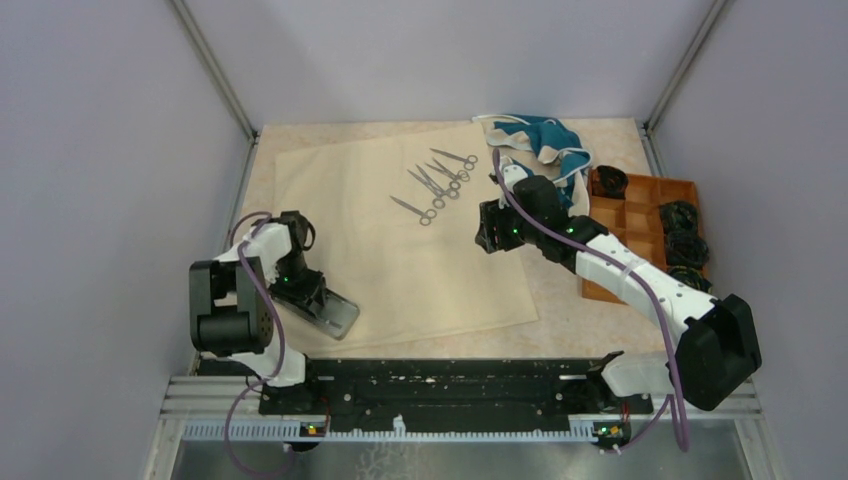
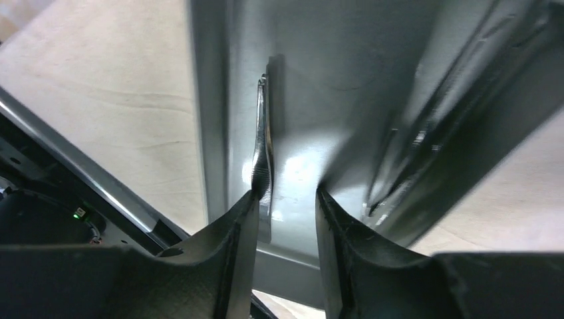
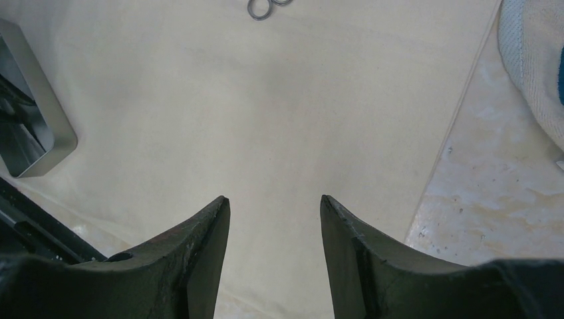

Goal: Open and lay out the surgical kit
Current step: Adjust the medical item in the container, then pick up the medical item from the container.

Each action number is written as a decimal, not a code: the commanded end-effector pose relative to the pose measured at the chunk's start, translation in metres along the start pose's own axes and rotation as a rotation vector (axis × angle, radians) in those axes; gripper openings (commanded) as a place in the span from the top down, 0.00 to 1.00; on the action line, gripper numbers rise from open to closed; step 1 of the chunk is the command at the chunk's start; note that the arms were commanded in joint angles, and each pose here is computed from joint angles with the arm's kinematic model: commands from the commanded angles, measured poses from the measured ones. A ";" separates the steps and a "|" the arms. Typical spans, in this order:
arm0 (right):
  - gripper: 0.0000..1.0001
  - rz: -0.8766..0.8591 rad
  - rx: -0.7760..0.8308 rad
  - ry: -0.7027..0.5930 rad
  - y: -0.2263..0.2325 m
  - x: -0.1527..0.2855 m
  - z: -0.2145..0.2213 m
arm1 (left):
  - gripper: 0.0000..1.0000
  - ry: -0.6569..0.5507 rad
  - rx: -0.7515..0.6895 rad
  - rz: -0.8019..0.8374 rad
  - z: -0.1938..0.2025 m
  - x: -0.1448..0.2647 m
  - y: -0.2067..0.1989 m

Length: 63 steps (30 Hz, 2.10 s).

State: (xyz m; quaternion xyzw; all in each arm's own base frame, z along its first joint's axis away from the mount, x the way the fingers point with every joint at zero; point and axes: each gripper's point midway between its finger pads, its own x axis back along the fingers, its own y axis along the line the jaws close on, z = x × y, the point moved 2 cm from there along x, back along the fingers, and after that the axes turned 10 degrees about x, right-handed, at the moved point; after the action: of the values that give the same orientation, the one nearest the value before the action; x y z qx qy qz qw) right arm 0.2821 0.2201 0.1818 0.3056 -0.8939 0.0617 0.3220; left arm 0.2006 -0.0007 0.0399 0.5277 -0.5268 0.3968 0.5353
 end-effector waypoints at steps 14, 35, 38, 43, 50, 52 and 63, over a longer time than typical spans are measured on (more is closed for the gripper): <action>0.47 -0.003 0.018 -0.035 0.002 0.003 -0.013 | 0.55 -0.015 -0.021 0.112 0.003 0.025 -0.023; 0.47 -0.011 0.020 -0.036 0.005 0.007 -0.017 | 0.62 -0.048 -0.065 0.181 -0.005 0.005 -0.044; 0.47 -0.013 0.021 -0.037 0.005 0.008 -0.017 | 0.68 -0.061 -0.066 0.172 -0.006 0.002 -0.042; 0.48 -0.011 0.020 -0.043 0.005 0.009 -0.020 | 0.73 -0.072 -0.075 0.178 -0.007 0.001 -0.041; 0.48 -0.025 0.009 -0.058 0.008 0.015 -0.024 | 0.72 -0.073 -0.093 0.192 -0.005 -0.009 -0.037; 0.48 -0.032 0.008 -0.063 0.009 0.017 -0.025 | 0.76 -0.084 -0.101 0.202 -0.007 -0.006 -0.036; 0.47 -0.163 -0.026 -0.101 0.031 0.020 -0.035 | 0.96 -0.015 -0.087 0.384 0.010 0.054 0.003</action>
State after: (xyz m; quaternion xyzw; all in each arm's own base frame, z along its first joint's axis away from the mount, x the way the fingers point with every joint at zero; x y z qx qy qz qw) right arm 0.2726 0.2261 0.1884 0.3313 -0.8844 0.0465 0.3254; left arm 0.2190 -0.0096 0.0662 0.4214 -0.6342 0.4346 0.4809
